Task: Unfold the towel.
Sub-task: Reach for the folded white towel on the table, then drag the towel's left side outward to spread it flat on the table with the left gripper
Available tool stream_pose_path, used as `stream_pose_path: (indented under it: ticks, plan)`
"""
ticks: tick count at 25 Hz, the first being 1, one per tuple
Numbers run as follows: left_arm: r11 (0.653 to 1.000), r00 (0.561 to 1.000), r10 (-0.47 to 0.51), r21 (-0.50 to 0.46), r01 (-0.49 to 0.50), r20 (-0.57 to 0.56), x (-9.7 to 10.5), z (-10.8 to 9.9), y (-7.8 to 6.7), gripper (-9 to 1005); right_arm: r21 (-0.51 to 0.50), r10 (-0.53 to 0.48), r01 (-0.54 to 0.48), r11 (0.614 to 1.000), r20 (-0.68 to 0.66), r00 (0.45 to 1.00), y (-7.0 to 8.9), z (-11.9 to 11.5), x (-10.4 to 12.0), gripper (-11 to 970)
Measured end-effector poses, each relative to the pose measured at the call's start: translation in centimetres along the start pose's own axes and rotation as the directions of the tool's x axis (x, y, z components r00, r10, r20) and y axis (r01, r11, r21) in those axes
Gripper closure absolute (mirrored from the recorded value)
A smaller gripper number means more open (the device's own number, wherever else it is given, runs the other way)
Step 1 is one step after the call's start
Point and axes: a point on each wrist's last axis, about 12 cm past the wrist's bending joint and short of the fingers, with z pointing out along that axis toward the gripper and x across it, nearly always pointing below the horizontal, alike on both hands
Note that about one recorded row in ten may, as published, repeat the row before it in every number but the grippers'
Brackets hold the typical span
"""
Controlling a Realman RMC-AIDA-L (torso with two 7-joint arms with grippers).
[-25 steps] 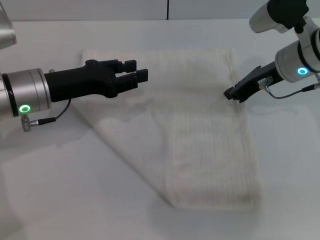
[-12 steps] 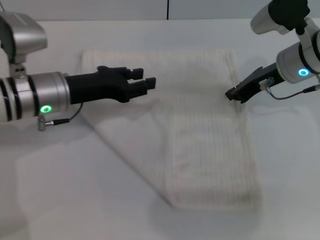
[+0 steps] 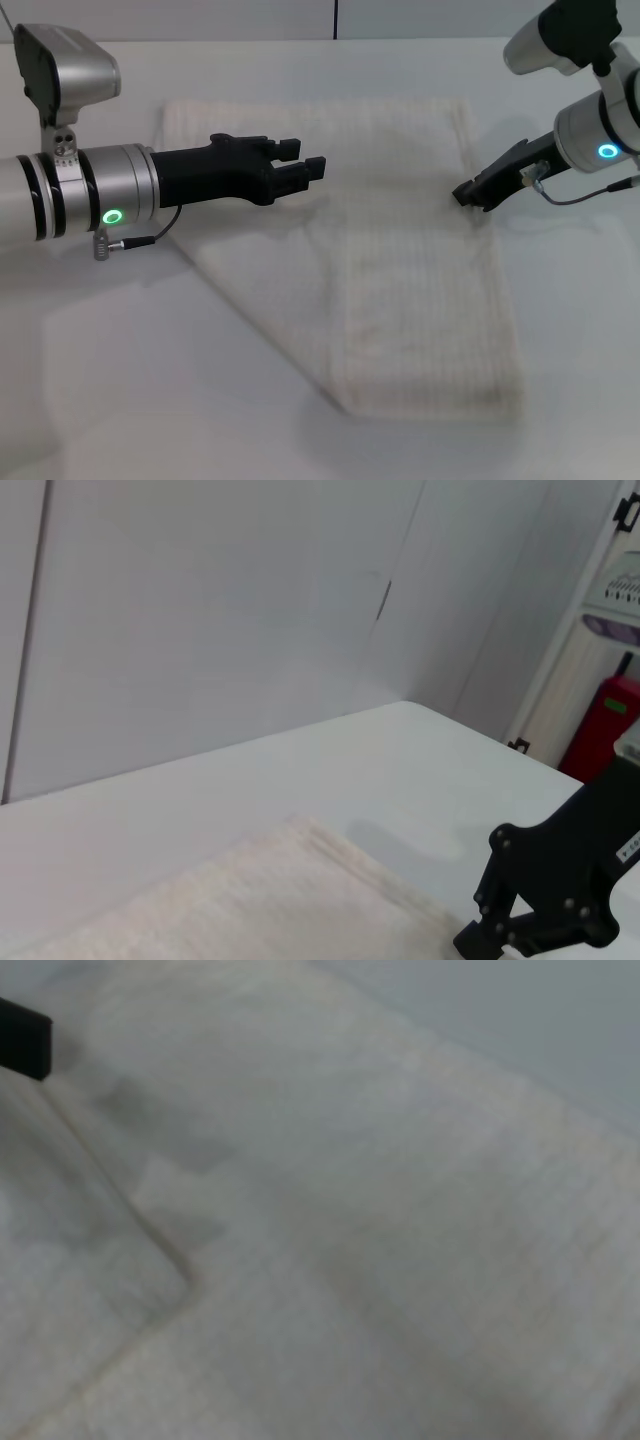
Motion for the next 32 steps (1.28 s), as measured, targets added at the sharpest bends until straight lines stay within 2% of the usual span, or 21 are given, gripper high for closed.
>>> stream_pose_path:
  ticks: [15,22,32]
  plan:
    - [1.0,0.999,0.017,0.026,-0.016,-0.039,0.4,0.7,-0.6,544,-0.007,0.001,-0.001,1.0,-0.003,1.0,0.3,0.4,0.1,960]
    - [0.999,0.997,0.033,-0.007,-0.034,-0.067,0.8,2.4,-1.2,545,-0.004,0.001,-0.001,1.0,-0.001,1.0,0.3,0.4,0.0,960]
    - [0.999,0.996,0.047,-0.015,-0.048,-0.072,0.7,2.8,-1.3,546,-0.007,-0.001,0.001,1.0,-0.004,1.0,0.4,0.6,0.0,960]
